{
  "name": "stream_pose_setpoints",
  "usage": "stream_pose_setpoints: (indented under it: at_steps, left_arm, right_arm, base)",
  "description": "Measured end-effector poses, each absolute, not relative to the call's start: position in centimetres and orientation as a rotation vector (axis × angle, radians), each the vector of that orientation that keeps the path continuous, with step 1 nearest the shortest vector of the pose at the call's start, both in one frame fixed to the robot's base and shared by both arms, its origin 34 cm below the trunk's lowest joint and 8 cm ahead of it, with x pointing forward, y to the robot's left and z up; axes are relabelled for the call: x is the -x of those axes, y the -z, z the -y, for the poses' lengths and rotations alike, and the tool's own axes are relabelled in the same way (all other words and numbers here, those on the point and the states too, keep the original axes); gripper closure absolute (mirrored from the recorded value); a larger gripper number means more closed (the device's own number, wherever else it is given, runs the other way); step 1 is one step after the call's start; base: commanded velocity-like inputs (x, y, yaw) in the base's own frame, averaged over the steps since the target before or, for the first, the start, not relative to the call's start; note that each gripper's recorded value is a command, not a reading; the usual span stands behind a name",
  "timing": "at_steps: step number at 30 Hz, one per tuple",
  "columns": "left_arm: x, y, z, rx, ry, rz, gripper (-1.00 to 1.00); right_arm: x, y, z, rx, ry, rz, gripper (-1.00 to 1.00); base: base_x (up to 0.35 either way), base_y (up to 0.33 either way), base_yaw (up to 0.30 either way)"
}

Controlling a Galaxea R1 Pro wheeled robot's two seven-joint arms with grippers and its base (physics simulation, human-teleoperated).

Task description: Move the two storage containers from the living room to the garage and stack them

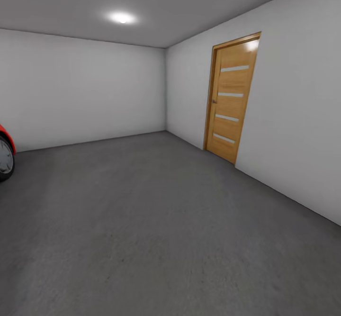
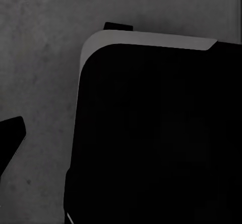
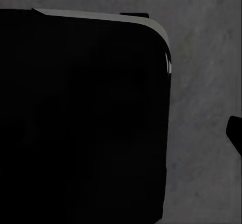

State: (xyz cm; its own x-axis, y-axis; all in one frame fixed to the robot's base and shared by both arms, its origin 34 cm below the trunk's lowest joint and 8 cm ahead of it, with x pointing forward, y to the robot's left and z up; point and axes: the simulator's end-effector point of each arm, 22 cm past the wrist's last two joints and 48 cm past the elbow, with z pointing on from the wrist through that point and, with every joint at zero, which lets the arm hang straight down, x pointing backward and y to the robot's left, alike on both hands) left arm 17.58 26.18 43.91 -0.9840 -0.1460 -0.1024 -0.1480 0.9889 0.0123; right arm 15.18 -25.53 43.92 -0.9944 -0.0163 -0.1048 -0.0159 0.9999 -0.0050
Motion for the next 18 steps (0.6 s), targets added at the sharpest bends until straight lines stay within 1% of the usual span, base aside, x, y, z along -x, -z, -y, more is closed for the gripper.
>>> stream_pose_setpoints:
  at_steps: [18]
  left_arm:
    - [-17.58,-43.91,-26.18,0.225,-0.030,-3.032,-1.00]
  right_arm:
    - [-15.16,-43.92,25.54,0.020,0.007,-3.038,-1.00]
  base:
    - [0.321,0.000,0.000]
